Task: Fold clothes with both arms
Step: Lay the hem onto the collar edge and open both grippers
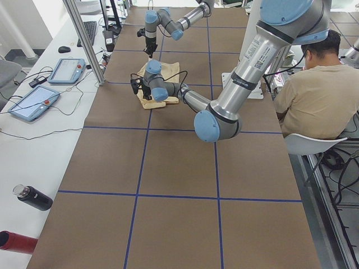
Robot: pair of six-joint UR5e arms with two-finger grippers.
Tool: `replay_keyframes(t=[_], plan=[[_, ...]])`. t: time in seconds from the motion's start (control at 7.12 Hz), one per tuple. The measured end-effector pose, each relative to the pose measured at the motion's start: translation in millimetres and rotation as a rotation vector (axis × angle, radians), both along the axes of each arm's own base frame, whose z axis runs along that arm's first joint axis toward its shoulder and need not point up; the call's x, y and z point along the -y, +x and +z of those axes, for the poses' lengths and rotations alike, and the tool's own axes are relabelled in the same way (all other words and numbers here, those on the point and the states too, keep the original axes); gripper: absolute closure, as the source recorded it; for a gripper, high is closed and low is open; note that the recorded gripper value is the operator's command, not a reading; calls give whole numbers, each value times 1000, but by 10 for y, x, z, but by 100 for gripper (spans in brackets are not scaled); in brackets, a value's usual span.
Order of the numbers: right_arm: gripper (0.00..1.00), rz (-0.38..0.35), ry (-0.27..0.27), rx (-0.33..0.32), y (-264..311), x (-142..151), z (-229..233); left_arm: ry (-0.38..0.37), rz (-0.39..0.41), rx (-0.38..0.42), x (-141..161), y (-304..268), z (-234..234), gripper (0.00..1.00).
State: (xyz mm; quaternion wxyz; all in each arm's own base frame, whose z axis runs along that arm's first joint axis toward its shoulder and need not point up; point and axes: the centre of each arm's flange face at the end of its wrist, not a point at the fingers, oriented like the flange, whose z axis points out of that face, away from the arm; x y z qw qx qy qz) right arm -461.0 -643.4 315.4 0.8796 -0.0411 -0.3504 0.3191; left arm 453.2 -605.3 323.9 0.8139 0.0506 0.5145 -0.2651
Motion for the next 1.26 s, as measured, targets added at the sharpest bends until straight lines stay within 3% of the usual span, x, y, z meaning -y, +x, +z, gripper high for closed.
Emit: replay_keyframes(t=[0.42,0.56,0.7,0.98,1.12,1.26], plan=[[100,-12,24,-44,-247,152,191,31,-50,74,309,198,116,100],[64,-12,33,-57,-295,153,205,35,-49,84,323,215,143,89],[47,-13,37,-63,-316,154,212,37,-48,88,326,223,161,81],[30,-9,45,-56,-338,169,113,46,-46,82,318,224,162,69],[24,-6,55,-45,-344,177,51,58,-47,70,313,207,165,68],[23,1,73,-25,-328,185,-7,70,-52,59,322,169,160,67]])
